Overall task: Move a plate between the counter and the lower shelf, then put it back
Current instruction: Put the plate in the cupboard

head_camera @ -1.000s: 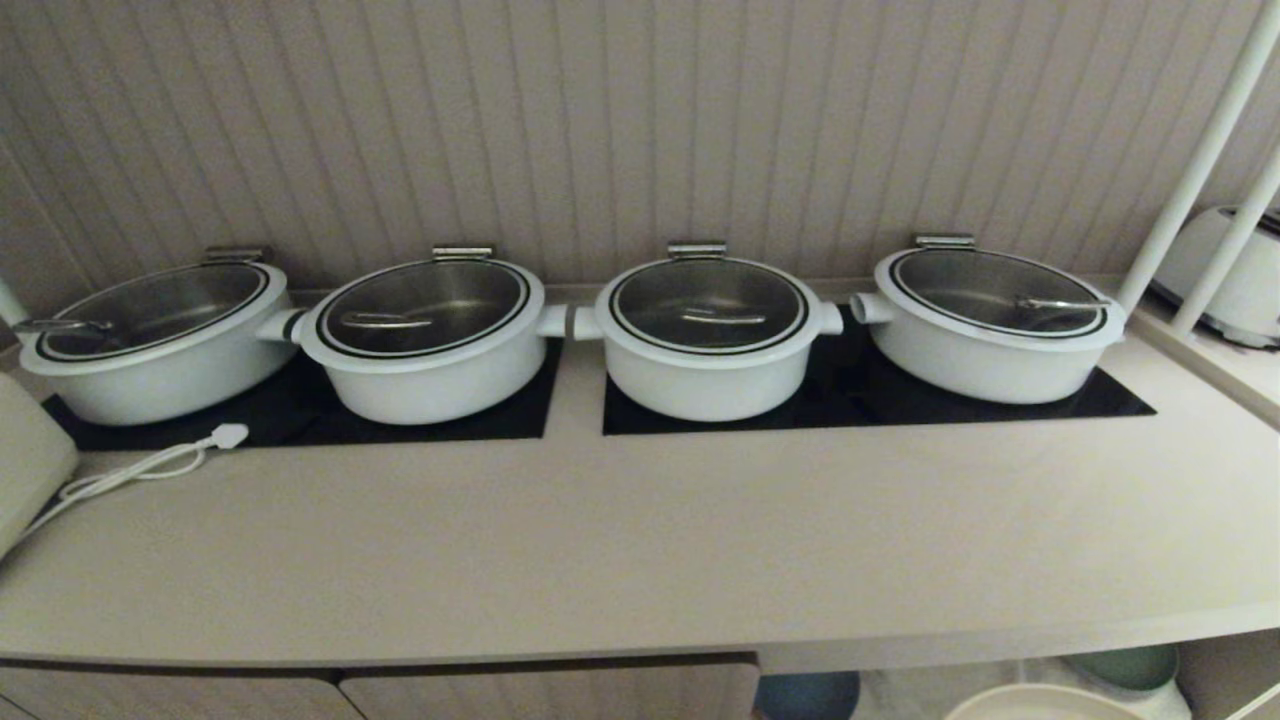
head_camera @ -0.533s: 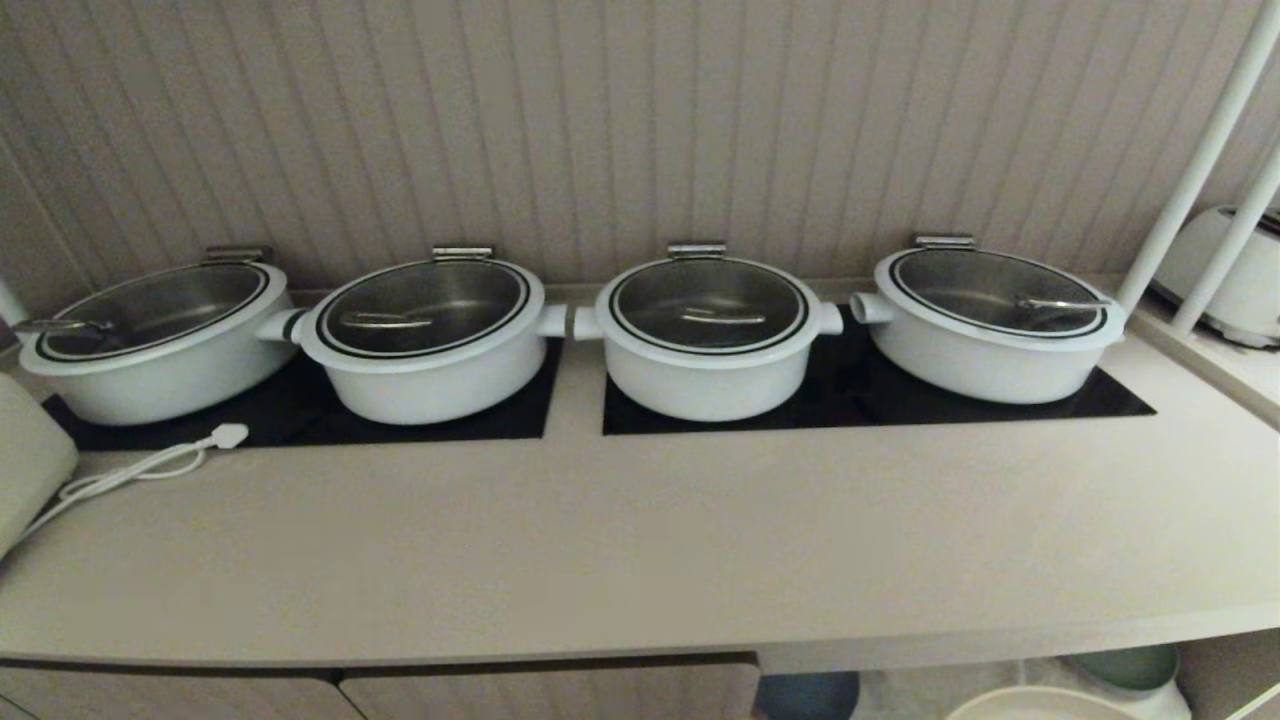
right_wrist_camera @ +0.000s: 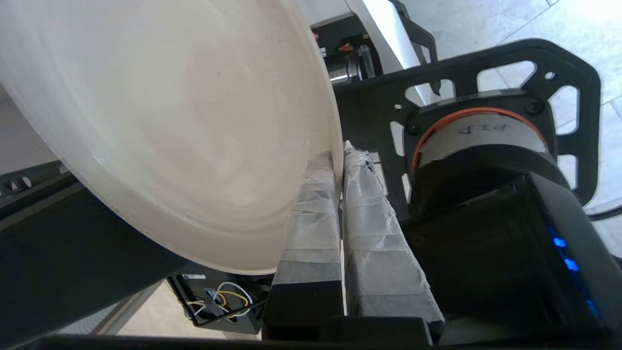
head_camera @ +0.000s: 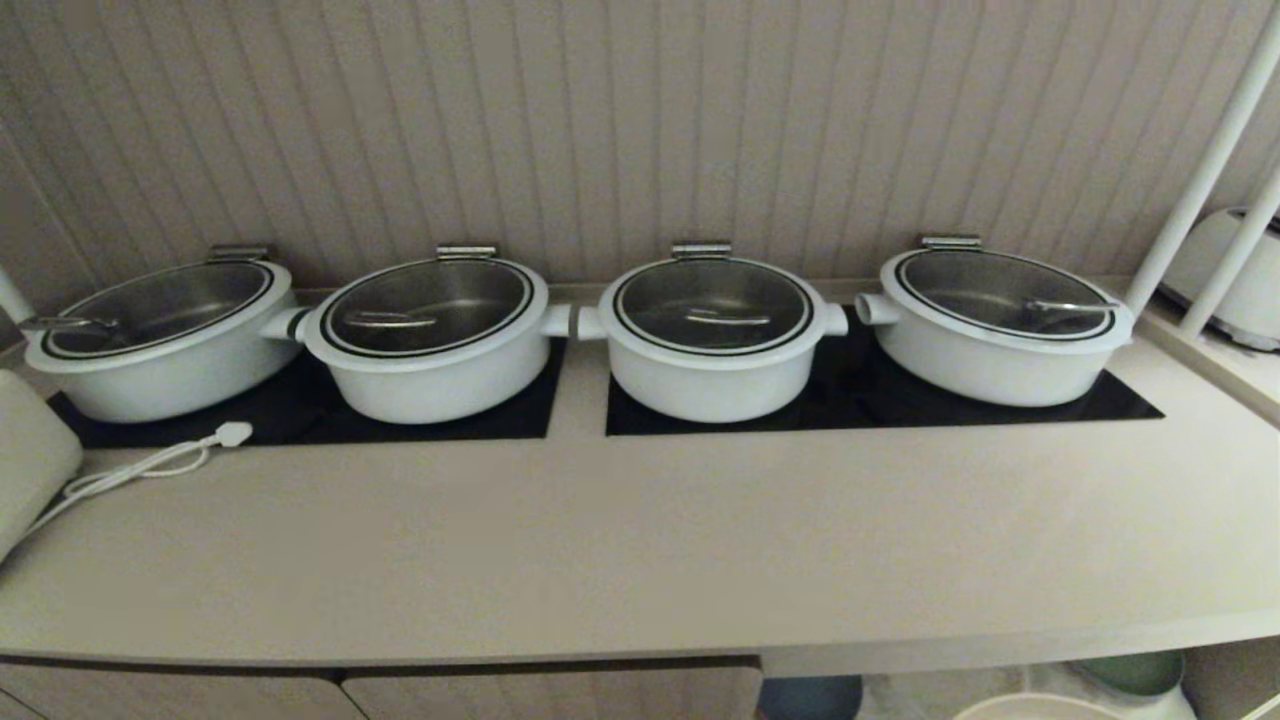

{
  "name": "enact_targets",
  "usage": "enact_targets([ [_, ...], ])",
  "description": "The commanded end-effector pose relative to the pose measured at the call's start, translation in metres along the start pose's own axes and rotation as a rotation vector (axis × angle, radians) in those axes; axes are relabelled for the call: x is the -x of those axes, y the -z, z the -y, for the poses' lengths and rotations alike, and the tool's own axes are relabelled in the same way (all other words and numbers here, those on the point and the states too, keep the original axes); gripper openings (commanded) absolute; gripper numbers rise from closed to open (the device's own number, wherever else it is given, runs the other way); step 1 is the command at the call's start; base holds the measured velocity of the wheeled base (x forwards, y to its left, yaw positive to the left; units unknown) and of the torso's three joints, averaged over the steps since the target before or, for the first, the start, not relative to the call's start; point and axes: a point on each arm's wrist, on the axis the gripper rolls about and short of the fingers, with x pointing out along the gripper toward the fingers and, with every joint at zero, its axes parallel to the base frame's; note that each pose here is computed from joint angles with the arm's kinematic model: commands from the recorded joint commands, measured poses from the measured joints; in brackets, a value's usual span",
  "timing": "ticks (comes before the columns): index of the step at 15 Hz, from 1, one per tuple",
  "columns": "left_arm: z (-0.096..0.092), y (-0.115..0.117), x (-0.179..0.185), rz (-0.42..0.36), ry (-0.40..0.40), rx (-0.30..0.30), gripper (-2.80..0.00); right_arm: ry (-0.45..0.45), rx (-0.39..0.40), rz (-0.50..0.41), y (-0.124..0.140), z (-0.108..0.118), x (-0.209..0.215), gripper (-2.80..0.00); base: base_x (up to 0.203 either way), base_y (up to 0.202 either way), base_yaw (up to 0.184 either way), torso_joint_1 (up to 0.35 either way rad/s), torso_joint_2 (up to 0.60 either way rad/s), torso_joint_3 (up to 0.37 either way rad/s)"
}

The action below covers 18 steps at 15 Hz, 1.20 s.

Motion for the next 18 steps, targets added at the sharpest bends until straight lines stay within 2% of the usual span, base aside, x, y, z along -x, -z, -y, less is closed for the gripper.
enact_targets([
  [1, 0.0, 0.0, 0.0, 0.001, 0.0, 0.001, -2.8, 0.002, -0.006, -0.004, 0.0002, 0.0001, 0.0003, -2.8, 0.006, -0.081, 0.003, 0.007, 0.0, -0.002],
  [18, 0.0, 0.0, 0.0, 0.001, 0.0, -0.001, -2.8, 0.005, -0.008, -0.006, 0.0005, 0.0005, 0.0, -2.8, 0.0, -0.189, 0.001, 0.002, 0.0, 0.002],
])
